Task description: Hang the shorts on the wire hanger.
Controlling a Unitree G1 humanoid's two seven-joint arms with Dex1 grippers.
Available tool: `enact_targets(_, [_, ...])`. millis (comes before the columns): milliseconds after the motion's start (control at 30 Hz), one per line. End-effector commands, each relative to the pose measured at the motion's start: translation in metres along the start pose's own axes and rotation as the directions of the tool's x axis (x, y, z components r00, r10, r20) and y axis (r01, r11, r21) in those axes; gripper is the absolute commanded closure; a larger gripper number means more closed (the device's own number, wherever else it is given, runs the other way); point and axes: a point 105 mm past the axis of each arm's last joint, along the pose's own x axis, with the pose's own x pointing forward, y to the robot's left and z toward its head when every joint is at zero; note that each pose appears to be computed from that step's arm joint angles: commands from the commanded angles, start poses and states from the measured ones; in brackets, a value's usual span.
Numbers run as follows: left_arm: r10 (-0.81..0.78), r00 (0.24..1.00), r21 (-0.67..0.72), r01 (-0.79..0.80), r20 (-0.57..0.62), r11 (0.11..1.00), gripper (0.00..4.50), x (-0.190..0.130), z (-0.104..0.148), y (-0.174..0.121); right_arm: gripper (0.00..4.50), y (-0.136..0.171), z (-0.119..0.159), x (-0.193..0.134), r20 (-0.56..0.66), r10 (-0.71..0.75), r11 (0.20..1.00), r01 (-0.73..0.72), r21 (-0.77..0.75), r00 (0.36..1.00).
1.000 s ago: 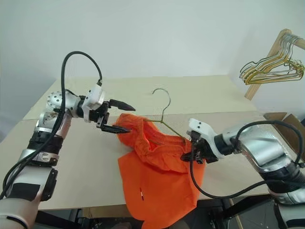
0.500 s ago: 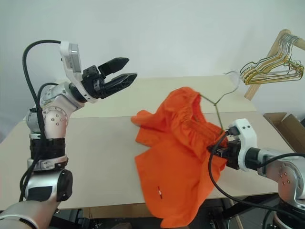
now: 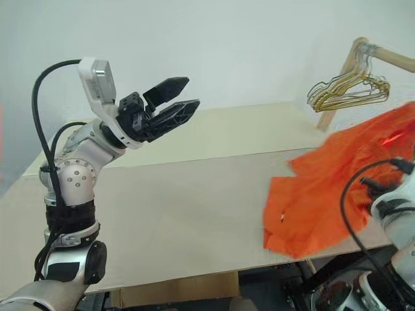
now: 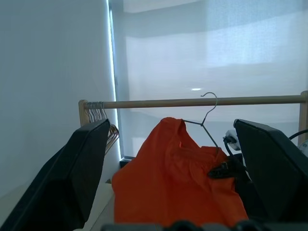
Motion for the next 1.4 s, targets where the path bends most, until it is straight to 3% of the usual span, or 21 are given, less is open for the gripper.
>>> enact_targets(33, [-0.023,1.0,0.043,0.022,0.018,0.999,0.01,0.003,0.011,-0.003,4.5,-0.011,0.028,-0.002,0.056,-0.058,0.994,0.052,0.101,0.997])
enact_targets(233, [-0.034,0.999,0.062,0.034,-0.001,0.997,0.01,0.002,0.006,-0.004,4.5,-0.028,0.045,0.012,-0.026,-0.11,0.937,0.112,0.331,0.994])
enact_targets(567, [-0.044,0.999,0.085,0.045,-0.02,0.995,0.01,-0.002,0.004,-0.009,4.5,-0.057,0.013,0.021,-0.217,-0.231,0.874,0.3,0.382,0.948])
enact_targets(767, [-0.037,0.999,0.095,0.04,-0.027,0.995,0.01,-0.003,0.004,-0.008,4.5,-0.07,0.019,0.014,-0.202,-0.293,0.849,0.351,0.394,0.935])
enact_targets(1067, [-0.047,0.998,0.099,0.049,-0.029,0.994,0.0,-0.001,0.005,-0.008,1.62,-0.064,0.059,-0.014,0.053,-0.443,0.886,0.428,0.178,0.895])
enact_targets(1167, [-0.044,0.998,0.103,0.047,-0.034,0.994,0.0,-0.002,0.005,-0.006,0.64,-0.06,0.084,-0.027,0.23,-0.497,0.868,0.486,0.103,0.837])
enact_targets(1233, [-0.038,0.998,0.107,0.042,-0.041,0.993,0.0,-0.002,0.004,-0.005,0.03,-0.057,0.102,-0.038,0.375,-0.523,0.837,0.544,0.058,0.765])
enact_targets(1267, [-0.028,0.998,0.113,0.033,-0.048,0.993,0.0,-0.003,0.003,-0.003,0.03,-0.053,0.113,-0.045,0.464,-0.528,0.815,0.578,0.042,0.711])
enact_targets(1333, [0.008,0.998,0.129,0.001,-0.07,0.992,0.0,-0.005,-0.001,0.002,0.03,-0.04,0.138,-0.07,0.689,-0.493,0.734,0.679,0.003,0.53])
enact_targets(1400, [0.072,0.992,0.148,-0.055,-0.107,0.987,0.0,-0.01,-0.007,0.009,0.03,-0.004,0.157,-0.096,0.872,-0.321,0.715,0.699,-0.032,0.369])
